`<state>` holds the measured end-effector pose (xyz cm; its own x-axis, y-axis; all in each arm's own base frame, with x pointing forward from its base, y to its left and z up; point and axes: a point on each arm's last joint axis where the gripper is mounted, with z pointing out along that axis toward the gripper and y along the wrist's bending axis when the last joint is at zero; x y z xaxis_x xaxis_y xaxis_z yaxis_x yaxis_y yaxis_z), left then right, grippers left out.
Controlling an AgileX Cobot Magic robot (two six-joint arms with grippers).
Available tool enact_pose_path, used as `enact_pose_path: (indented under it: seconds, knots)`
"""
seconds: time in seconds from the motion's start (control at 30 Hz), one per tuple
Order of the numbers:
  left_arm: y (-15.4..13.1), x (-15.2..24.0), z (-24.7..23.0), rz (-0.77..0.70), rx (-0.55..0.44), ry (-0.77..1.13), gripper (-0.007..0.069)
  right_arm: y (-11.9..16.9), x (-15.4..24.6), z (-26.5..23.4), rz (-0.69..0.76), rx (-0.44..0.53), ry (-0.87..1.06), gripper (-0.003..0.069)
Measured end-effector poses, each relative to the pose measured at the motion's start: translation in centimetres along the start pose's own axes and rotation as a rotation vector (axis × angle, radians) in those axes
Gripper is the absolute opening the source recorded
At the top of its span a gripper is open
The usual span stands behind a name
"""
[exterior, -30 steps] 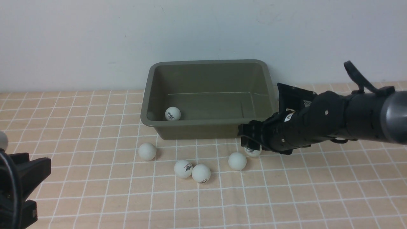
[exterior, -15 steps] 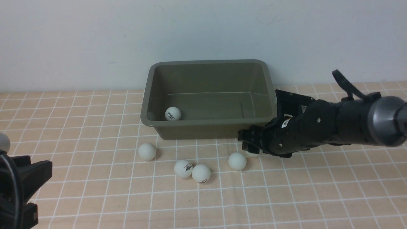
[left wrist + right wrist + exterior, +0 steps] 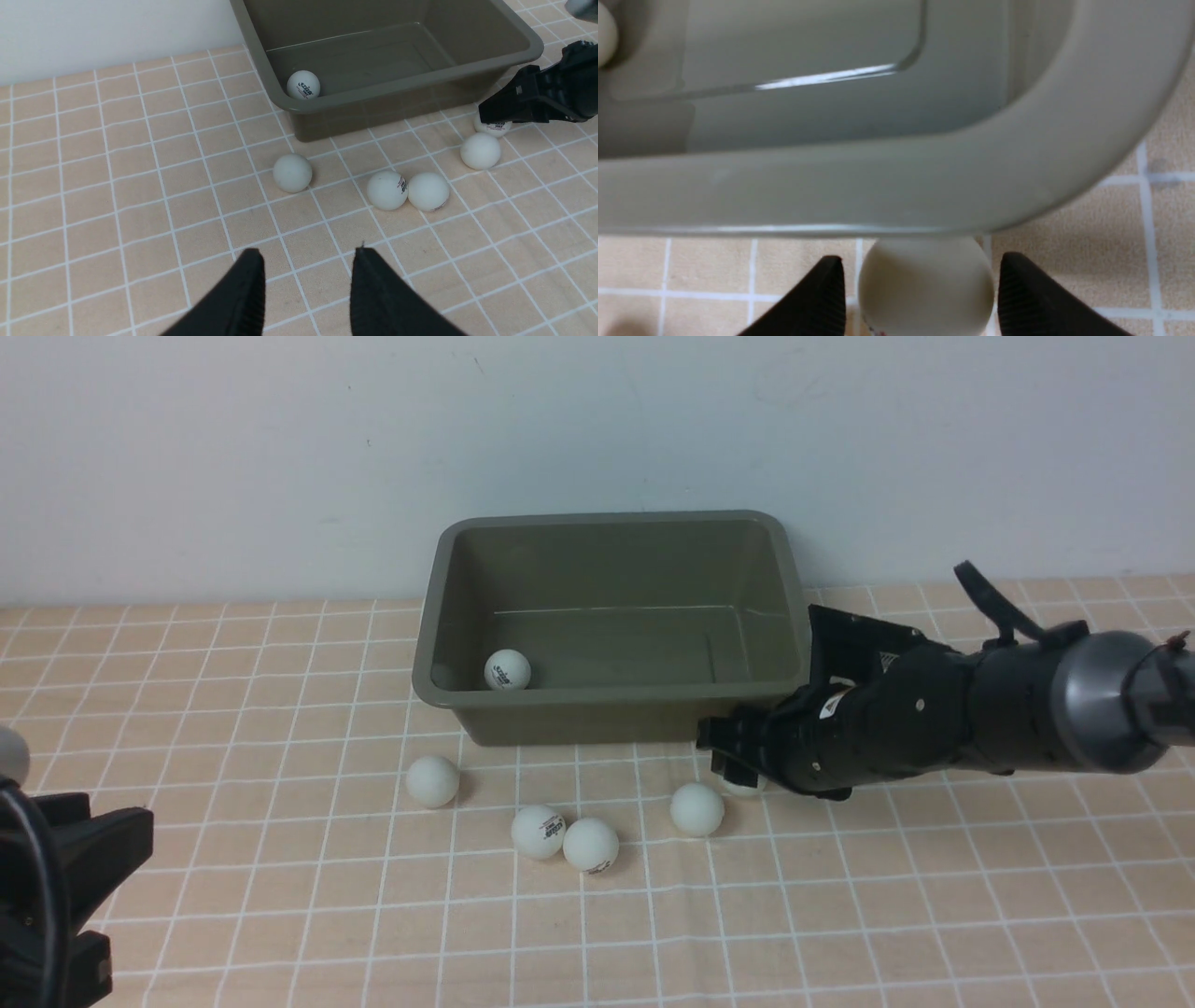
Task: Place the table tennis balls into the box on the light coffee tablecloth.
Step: 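Reach for and grasp a ping pong ball on the table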
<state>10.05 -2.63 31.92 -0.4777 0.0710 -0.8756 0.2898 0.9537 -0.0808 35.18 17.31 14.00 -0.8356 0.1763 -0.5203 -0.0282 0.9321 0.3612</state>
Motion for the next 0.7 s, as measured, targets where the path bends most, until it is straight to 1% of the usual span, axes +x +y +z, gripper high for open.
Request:
enact_pose_path:
  seconds: [0.13, 0.23, 0.43, 0.53, 0.63, 0.7]
  knots:
    - [0.0, 0.0, 0.0, 0.0, 0.0, 0.0, 0.0206, -0.2, 0.2, 0.4, 0.001, 0.006, 0.01, 0.0401]
    - [0.0, 0.0, 0.0, 0.0, 0.0, 0.0, 0.0206, -0.2, 0.3, 0.4, 0.001, 0.008, 0.017, 0.0358]
    - [0.0, 0.0, 0.0, 0.0, 0.0, 0.0, 0.0206, -1.1, 0.0, -0.3, -0.016, 0.028, 0.061, 0.0357]
    - [0.0, 0.0, 0.0, 0.0, 0.0, 0.0, 0.0206, -2.4, -0.9, -1.7, -0.057, 0.061, 0.097, 0.0357]
    - [0.0, 0.0, 0.0, 0.0, 0.0, 0.0, 0.0206, -3.9, -2.3, -4.3, -0.119, 0.109, 0.106, 0.0357]
    - [0.0, 0.0, 0.0, 0.0, 0.0, 0.0, 0.0206, -4.5, -3.1, -6.2, -0.14, 0.129, 0.099, 0.0357]
